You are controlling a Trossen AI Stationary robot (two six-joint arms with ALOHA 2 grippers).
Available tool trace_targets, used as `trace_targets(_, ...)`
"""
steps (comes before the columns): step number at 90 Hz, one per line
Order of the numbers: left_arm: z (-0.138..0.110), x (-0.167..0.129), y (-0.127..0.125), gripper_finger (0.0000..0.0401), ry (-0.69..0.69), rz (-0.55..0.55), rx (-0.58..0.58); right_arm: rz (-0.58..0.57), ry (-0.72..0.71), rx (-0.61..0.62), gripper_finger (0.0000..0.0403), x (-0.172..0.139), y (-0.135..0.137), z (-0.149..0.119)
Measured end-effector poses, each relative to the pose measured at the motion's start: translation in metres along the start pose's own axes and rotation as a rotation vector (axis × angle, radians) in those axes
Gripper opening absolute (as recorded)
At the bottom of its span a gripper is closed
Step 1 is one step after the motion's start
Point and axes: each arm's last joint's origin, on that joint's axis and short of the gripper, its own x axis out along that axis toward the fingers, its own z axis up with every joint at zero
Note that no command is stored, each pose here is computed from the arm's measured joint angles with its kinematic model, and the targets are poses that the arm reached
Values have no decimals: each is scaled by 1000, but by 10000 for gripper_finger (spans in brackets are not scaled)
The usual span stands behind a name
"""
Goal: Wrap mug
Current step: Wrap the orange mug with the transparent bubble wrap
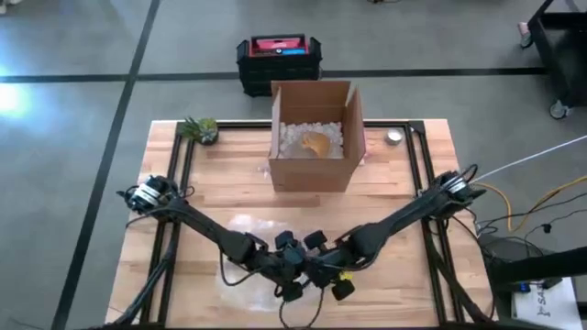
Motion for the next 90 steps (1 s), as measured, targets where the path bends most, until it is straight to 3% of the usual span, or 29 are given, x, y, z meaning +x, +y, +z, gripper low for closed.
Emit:
trace_targets(16, 0, 0, 0, 20, 0, 0, -2, -102, 12, 21, 0, -19, -7, -4)
trace_targets(28, 0, 0, 0, 20, 2, 0, -1, -223, 49, 60, 0, -8, -16, -7)
trace_targets(55, -3, 0, 0, 20, 16, 4, 6, -206, 143, 53, 0, 39, -15, -12)
trace_targets(90, -1, -1, -1, 20, 4, -2, -3, -138, 148, 1, 0, 42, -4, -13)
